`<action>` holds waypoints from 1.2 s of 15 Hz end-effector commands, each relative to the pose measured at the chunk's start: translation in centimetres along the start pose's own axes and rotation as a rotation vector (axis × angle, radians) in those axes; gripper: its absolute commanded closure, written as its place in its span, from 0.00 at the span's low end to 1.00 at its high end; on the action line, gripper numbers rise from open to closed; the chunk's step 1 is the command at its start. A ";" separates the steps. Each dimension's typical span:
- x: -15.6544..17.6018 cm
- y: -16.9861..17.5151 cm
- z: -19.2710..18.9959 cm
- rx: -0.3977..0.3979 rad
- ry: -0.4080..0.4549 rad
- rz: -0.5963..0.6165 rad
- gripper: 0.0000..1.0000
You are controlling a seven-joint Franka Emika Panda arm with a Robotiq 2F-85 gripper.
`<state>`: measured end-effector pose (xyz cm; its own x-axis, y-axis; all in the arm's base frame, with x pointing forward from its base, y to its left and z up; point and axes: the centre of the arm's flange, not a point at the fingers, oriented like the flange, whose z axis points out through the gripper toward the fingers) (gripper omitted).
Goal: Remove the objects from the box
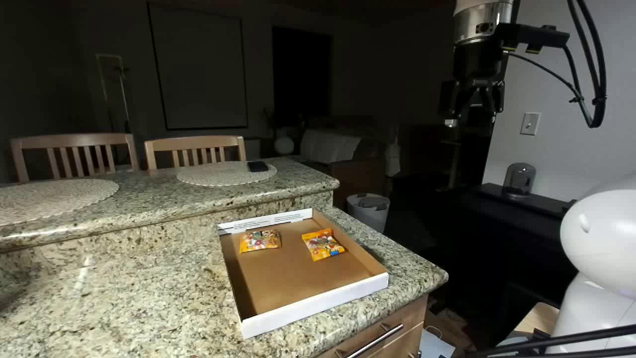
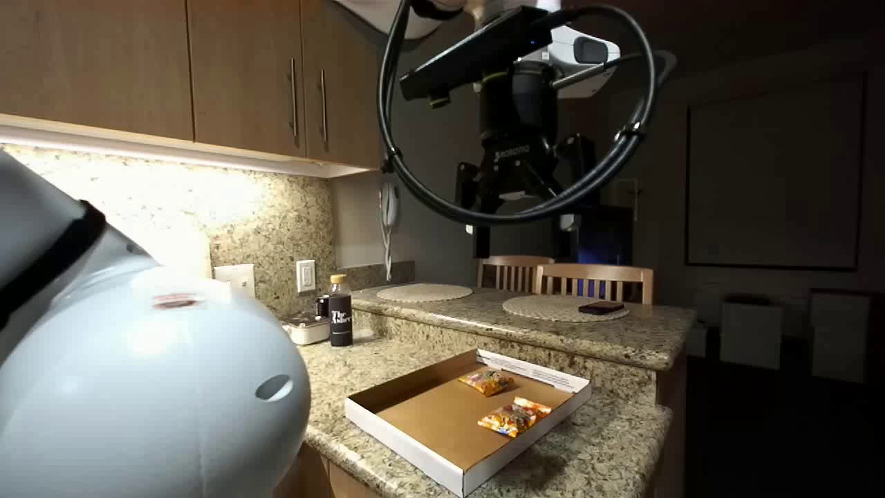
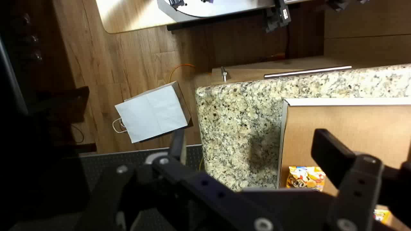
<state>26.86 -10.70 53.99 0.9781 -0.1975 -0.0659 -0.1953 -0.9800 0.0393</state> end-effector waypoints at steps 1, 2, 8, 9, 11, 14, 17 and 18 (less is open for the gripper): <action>0.0 0.0 0.0 0.000 0.000 0.000 0.00; 0.0 0.0 0.0 0.000 0.000 0.000 0.00; -0.2 -0.5 0.0 -0.006 0.003 -0.007 0.00; 0.0 -1.1 0.1 -0.007 0.004 -0.006 0.00; 0.6 -2.8 0.0 -0.008 0.004 -0.024 0.00; 2.2 -7.6 -0.8 0.036 0.021 -0.072 0.00; 4.4 -13.6 -1.4 0.114 0.076 -0.080 0.00; 5.7 -15.8 -1.6 0.145 0.121 -0.064 0.00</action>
<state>31.06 -0.56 54.42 0.9946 -0.1034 -0.0001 -0.1033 -0.9934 -0.0496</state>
